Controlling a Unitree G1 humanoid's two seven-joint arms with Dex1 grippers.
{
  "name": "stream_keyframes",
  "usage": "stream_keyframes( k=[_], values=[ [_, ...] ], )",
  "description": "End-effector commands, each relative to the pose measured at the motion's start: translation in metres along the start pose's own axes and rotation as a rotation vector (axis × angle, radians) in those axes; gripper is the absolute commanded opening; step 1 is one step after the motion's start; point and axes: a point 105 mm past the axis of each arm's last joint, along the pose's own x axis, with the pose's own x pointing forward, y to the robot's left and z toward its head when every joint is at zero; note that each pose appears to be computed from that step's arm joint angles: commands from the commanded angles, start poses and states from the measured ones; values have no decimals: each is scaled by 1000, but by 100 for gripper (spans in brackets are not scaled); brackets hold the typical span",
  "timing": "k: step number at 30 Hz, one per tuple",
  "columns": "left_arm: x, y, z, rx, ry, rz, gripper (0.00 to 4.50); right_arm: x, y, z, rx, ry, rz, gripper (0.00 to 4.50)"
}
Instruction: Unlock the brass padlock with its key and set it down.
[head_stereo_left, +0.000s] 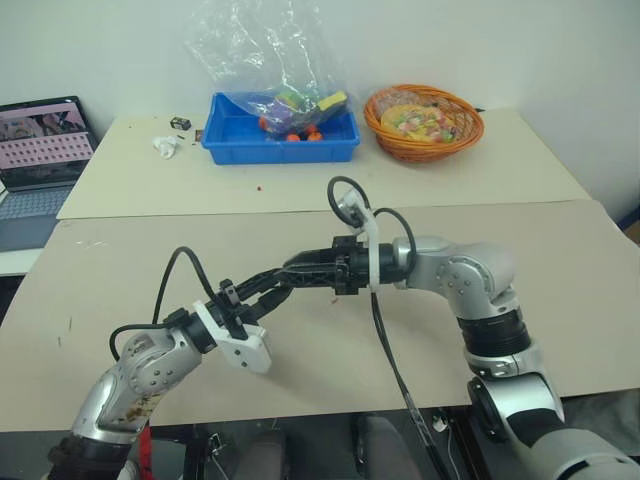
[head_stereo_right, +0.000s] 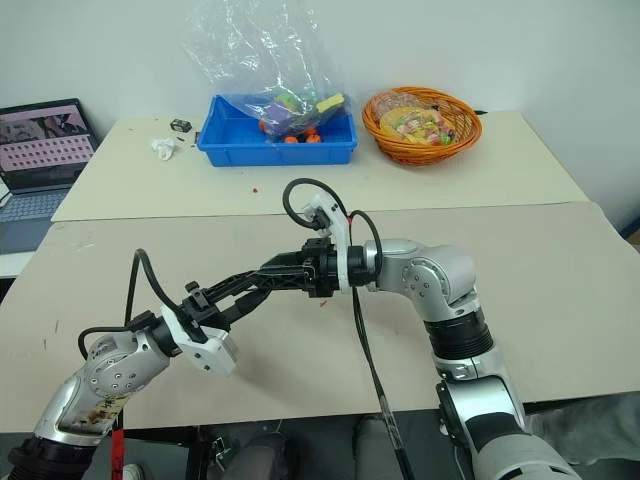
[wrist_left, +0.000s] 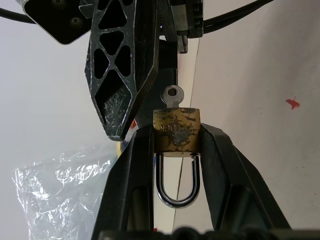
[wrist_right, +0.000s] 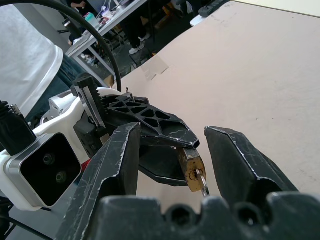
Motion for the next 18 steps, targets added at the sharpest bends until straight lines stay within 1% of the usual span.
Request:
stream_keyframes(
  k=[1, 5, 18],
  values=[
    [0, 7, 9, 21, -28, 26, 81, -6, 5, 4, -44, -15, 25, 258],
    [1, 7, 9, 20, -28, 25, 81, -10, 1, -3, -46, 7, 19, 258],
    [1, 7, 10, 16, -27, 26, 81, -8, -2, -4, -49, 9, 16, 258]
  ],
)
